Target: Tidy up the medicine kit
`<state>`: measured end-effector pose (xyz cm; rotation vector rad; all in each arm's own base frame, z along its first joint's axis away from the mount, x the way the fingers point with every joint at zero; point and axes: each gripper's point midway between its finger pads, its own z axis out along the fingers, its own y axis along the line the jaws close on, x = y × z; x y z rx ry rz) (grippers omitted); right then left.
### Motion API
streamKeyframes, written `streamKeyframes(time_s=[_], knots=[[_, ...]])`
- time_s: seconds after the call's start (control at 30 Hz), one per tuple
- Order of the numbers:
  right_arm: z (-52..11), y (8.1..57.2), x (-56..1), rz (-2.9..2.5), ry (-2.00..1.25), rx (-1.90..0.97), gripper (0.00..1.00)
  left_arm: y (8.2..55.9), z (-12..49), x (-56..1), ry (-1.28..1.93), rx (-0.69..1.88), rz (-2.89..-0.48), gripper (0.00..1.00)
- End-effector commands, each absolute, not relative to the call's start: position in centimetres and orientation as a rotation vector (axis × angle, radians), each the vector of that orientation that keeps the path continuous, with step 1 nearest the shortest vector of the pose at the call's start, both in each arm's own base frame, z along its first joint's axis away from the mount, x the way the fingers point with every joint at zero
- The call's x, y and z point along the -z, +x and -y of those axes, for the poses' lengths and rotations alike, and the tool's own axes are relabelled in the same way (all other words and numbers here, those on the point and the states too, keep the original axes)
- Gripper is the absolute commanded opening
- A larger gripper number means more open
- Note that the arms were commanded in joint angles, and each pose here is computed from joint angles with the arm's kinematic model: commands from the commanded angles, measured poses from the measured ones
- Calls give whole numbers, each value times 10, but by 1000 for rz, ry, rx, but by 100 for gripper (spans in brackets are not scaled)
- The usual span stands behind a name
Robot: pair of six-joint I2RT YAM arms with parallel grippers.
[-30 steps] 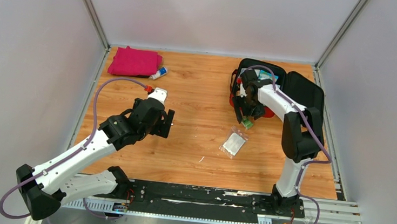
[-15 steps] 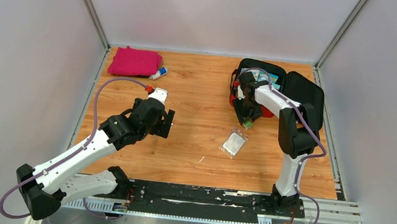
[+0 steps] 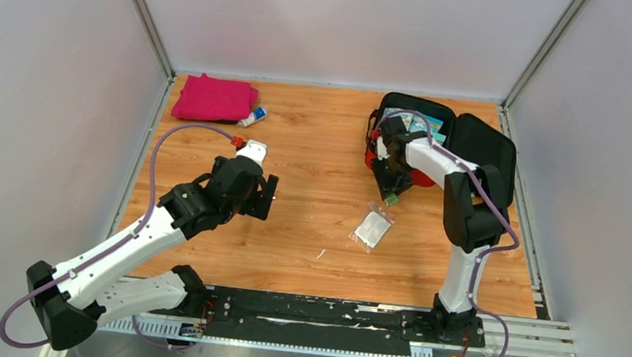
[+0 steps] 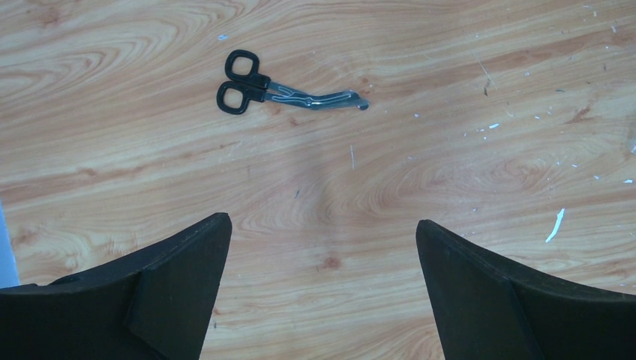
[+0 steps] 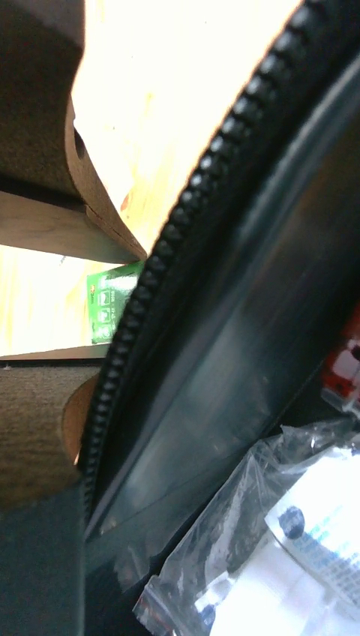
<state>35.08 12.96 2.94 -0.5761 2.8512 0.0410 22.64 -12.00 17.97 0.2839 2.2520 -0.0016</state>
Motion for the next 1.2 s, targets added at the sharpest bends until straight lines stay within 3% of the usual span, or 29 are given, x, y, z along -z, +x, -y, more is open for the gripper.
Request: streamKeyframes(time_s=[0.0, 0.53, 0.8, 1.17], knots=[[-142, 344, -28, -2829, -609, -141, 46, 229, 117, -183, 280, -21, -2242, 100], [-164, 342, -115, -2593, -596, -323, 37, 230, 117, -183, 277, -17, -2240, 100], [-151, 387, -183, -2439, -412, -298, 36, 230, 117, -183, 275, -16, -2240, 100], [-59, 445, -150, -2559, -2, 74, 34, 230, 116, -182, 270, -24, -2241, 100]])
